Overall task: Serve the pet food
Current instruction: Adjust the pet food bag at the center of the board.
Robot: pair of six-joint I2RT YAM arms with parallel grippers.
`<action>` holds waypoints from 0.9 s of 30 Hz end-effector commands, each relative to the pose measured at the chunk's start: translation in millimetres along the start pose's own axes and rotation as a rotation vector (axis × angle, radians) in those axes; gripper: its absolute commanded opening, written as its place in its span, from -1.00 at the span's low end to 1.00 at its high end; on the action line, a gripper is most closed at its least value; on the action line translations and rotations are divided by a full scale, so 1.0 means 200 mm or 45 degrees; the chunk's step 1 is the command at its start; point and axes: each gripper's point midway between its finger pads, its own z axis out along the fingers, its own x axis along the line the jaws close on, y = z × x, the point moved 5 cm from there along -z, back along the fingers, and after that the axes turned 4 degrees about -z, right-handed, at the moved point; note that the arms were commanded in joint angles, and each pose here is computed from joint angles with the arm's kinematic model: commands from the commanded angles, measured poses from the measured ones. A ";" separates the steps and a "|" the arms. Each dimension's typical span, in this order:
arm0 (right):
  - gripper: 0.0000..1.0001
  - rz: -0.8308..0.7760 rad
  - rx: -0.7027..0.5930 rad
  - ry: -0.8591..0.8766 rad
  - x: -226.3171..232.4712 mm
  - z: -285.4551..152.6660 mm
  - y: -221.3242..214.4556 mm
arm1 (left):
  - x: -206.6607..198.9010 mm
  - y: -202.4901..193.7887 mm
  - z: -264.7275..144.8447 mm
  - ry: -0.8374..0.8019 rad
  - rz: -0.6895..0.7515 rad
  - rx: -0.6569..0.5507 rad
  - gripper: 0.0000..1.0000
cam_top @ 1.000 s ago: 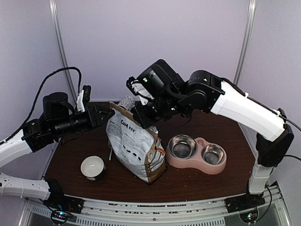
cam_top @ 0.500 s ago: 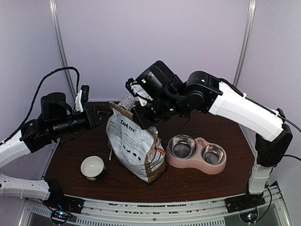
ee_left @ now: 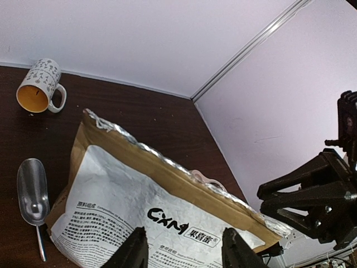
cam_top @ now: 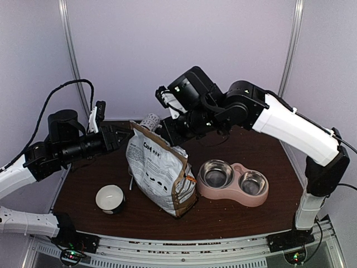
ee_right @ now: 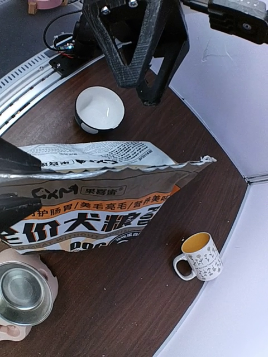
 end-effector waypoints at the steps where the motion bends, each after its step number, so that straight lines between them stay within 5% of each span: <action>1: -0.65 0.067 -0.096 0.032 -0.03 -0.11 0.08 | -0.02 0.03 -0.01 -0.031 0.006 -0.050 -0.03; 27: -0.68 0.024 0.033 0.065 -0.02 0.01 -0.06 | -0.01 0.02 0.02 -0.029 -0.002 -0.034 -0.02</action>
